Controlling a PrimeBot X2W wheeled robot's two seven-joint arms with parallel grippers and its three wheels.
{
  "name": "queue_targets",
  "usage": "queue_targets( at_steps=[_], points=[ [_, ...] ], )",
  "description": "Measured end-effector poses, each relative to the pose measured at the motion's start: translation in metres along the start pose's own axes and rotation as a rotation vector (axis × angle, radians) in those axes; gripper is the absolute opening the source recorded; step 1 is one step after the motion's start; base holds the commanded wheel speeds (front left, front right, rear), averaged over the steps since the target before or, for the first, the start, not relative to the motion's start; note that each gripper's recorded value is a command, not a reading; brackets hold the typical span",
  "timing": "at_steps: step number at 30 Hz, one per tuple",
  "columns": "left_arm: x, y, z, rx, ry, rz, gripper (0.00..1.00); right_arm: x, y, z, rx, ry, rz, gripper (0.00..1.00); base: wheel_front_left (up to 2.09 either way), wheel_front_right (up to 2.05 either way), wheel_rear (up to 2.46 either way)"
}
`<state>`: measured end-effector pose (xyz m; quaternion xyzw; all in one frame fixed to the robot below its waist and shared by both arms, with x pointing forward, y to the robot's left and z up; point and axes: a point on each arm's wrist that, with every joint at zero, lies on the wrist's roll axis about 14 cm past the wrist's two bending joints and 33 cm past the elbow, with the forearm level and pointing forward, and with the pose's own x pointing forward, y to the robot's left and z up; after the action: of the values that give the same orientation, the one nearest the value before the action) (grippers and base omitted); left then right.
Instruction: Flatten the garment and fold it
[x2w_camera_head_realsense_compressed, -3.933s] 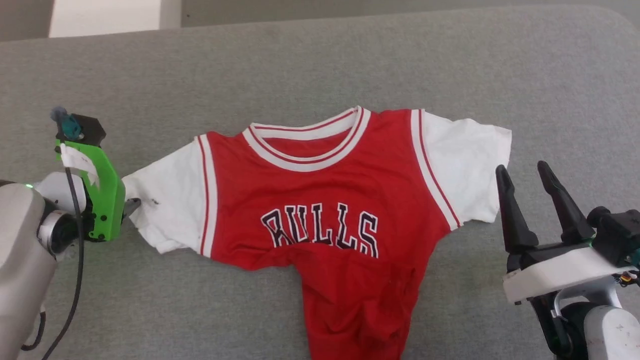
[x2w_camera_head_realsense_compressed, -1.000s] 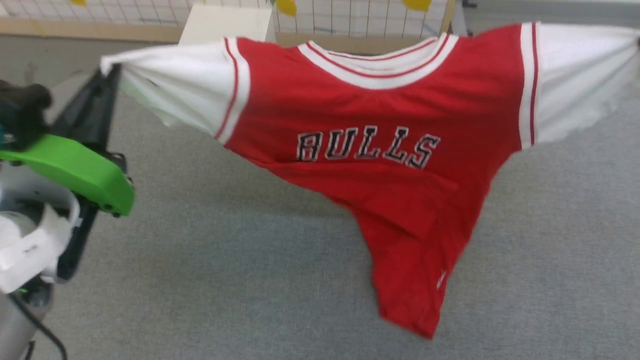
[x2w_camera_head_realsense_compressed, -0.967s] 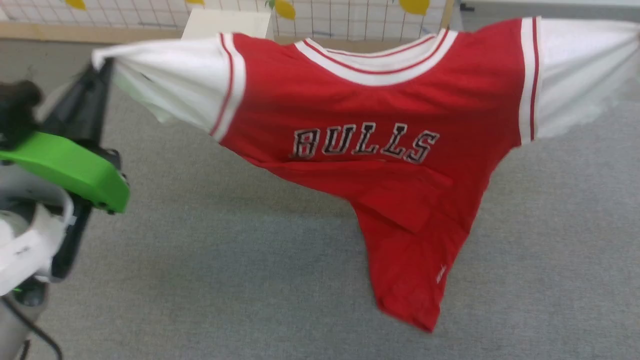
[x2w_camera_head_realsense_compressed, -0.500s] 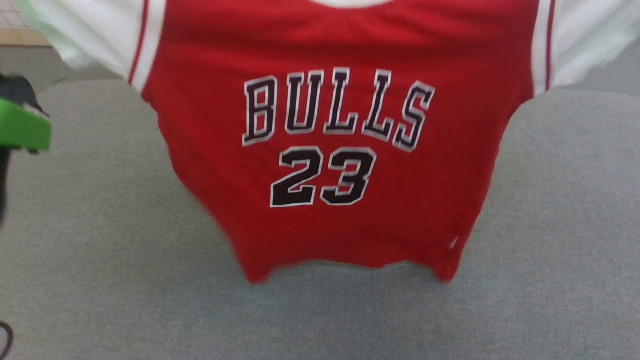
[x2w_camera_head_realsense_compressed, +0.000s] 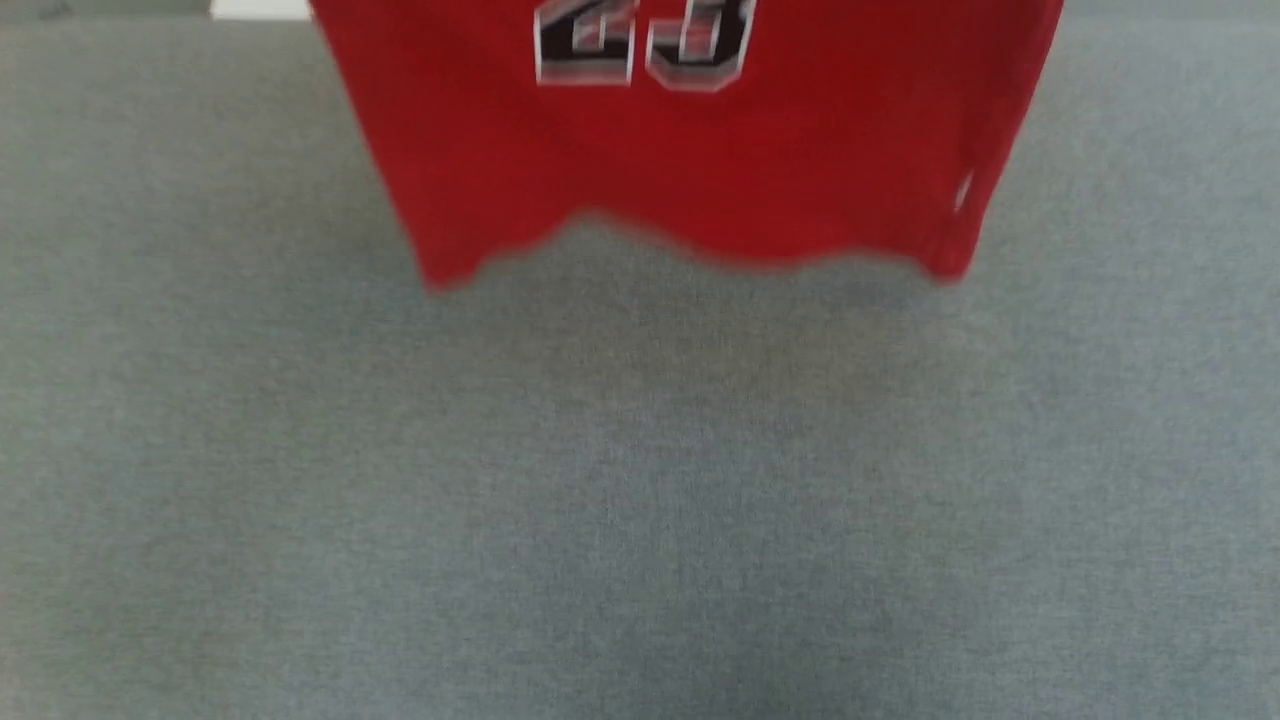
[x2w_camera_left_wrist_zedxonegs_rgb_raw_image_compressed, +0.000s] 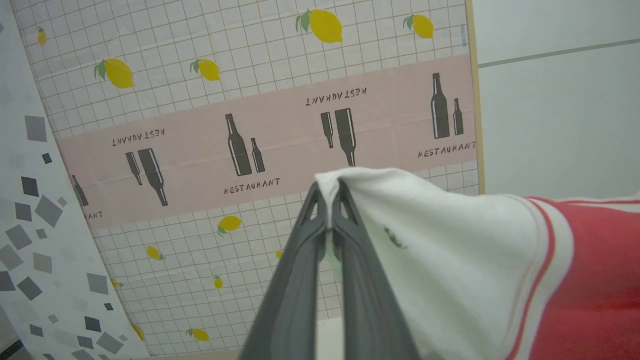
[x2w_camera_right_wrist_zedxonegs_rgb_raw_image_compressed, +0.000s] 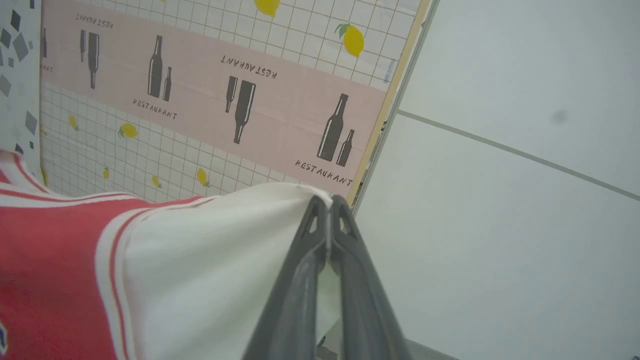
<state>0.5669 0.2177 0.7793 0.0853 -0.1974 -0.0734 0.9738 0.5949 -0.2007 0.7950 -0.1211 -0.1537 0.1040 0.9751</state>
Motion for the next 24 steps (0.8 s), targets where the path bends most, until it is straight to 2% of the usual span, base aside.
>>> queue_targets(
  at_steps=[4, 11, 19, 24],
  points=[
    [0.040, -0.002, -0.020, -0.029, -0.014, 0.015, 0.00, 0.033, -0.011, -0.015, 0.014, -0.035, -0.046, 0.00, 0.00, 0.00, 0.00],
    [0.082, 0.000, -0.059, -0.056, -0.055, 0.065, 0.00, 0.072, -0.004, -0.054, 0.032, -0.062, -0.062, 0.00, 0.00, 0.00, 0.00],
    [0.093, -0.017, -0.131, -0.096, 0.024, 0.045, 0.00, 0.087, 0.019, -0.124, 0.077, 0.032, -0.032, 0.00, 0.00, 0.00, 0.00],
    [0.076, -0.040, -0.180, -0.120, 0.125, 0.000, 0.00, 0.081, 0.035, -0.164, 0.125, 0.097, -0.007, 0.00, 0.00, 0.00, 0.00]
  ],
)
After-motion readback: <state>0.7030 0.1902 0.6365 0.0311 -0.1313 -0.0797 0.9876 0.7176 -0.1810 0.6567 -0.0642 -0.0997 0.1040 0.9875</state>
